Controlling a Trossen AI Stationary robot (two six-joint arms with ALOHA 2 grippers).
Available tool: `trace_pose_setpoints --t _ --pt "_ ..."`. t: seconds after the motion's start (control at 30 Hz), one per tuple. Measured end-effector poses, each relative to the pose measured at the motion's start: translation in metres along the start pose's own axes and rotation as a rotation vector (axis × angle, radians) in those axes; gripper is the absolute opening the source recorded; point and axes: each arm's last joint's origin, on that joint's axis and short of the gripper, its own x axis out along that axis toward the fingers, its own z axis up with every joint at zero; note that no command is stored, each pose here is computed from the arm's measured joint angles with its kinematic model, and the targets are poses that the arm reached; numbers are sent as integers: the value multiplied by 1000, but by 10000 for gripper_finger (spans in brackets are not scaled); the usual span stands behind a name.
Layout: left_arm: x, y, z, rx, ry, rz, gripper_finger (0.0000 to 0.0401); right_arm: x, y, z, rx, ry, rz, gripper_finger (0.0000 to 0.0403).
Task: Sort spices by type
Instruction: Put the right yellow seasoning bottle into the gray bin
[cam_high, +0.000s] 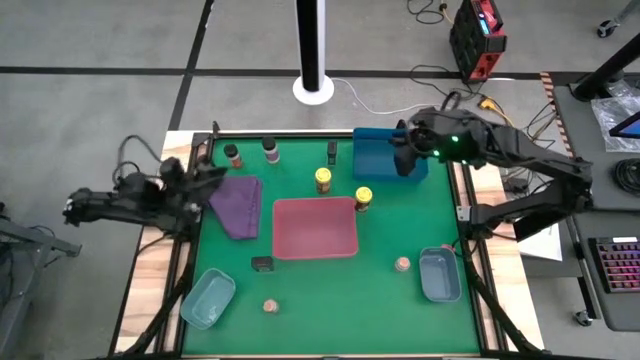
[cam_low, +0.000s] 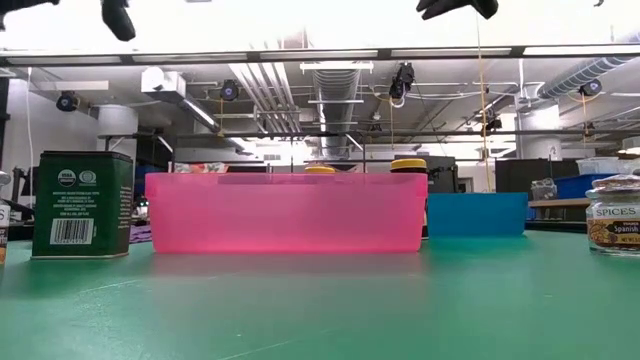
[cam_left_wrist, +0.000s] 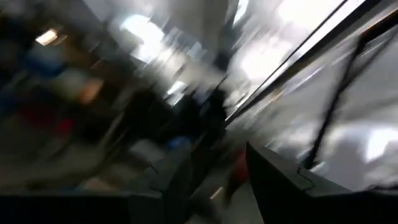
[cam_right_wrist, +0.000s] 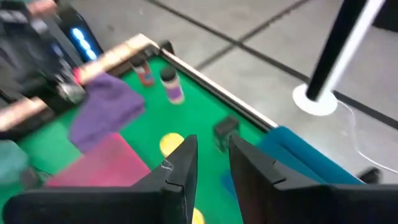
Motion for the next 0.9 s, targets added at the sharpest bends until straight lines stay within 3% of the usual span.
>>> trace_pose_setpoints --t 0.2,0.33,0.43,0.57,0.77,0.9 --pt "35 -10 7 98 372 322 141 27 -4 -3 -93 137 -86 66" --pt "54 -17 8 95 545 432 141 47 -5 -13 -121 255 -136 64" --pt "72 -25 14 123 590 451 141 61 -2 -17 -144 312 -130 68" --pt "88 -31 28 169 616 501 141 78 5 -23 -194 404 -6 80" --pt "86 -28 49 207 677 608 141 96 8 -28 -139 445 -26 93" --pt "89 -29 56 256 666 589 141 109 12 -31 -135 457 -30 99"
